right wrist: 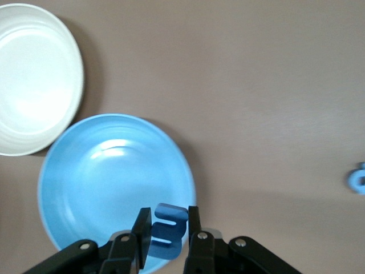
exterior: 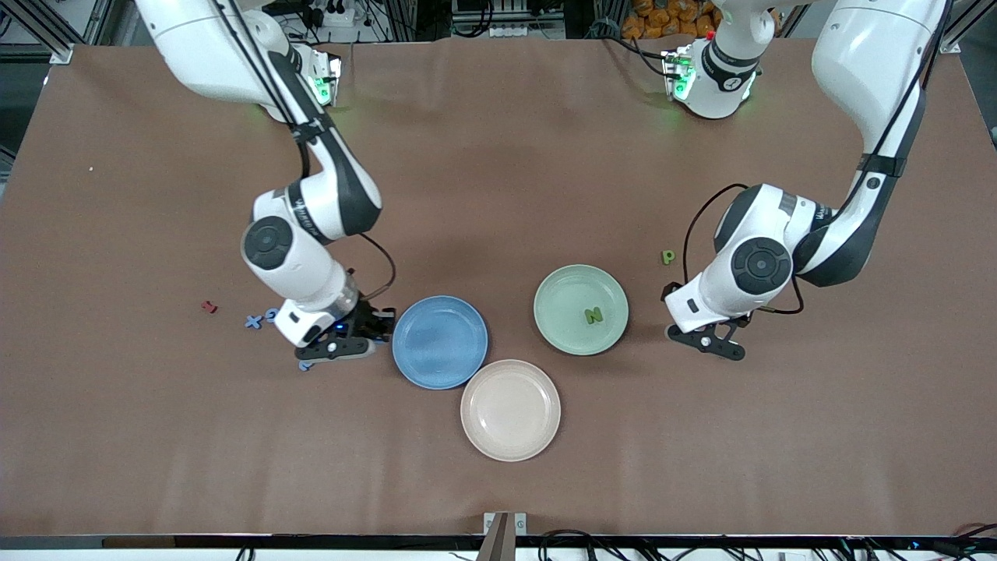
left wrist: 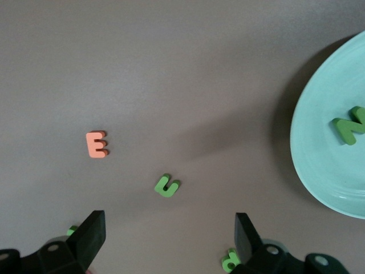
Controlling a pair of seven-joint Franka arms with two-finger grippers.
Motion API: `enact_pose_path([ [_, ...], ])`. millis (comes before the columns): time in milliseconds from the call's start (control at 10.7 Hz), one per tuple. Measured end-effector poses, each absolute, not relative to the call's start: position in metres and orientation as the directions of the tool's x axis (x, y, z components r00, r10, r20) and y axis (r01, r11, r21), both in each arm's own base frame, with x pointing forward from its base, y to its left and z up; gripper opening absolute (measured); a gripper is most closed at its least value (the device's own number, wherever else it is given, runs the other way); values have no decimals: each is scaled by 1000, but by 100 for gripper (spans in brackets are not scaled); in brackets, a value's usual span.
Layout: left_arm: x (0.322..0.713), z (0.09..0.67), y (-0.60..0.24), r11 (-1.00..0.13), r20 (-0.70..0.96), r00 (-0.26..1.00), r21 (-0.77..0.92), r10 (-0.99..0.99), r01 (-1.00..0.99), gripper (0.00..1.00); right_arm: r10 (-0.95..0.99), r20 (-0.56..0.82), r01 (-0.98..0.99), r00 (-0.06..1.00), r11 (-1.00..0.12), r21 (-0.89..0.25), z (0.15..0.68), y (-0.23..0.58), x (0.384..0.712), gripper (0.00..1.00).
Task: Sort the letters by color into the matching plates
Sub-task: 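Place the blue m on the blue plate with the right gripper, then grasp the green u with the left gripper while the right gripper reaches x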
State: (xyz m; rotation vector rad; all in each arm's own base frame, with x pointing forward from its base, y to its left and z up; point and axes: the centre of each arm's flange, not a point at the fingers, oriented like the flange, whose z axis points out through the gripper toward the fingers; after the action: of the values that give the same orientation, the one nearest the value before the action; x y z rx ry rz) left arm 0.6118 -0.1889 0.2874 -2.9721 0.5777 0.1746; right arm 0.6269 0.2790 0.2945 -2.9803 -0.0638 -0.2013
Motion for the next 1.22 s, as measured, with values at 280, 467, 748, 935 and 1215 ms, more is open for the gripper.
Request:
enact_pose_path([
  [280,595,268,-187,-905,-69,907,-68,-415,-419,100,-47,117,-27,992,-985,-168,273,336,623,30],
  [467,588,256,-171,-885,-55,886,-57,-460,-463,100,-73,90,-57,993,-985,-161,249,357,616,30],
  [748,583,241,-145,-832,-16,833,-39,-554,-554,100,-80,84,-67,993,-986,-153,236,360,618,44],
  [935,575,227,-132,-807,25,807,-29,-591,-590,100,-37,102,-22,994,-989,-146,240,352,625,71],
  [1215,566,211,-134,-771,51,769,-16,-637,-637,100,-20,96,-7,995,-991,-131,243,328,638,100],
])
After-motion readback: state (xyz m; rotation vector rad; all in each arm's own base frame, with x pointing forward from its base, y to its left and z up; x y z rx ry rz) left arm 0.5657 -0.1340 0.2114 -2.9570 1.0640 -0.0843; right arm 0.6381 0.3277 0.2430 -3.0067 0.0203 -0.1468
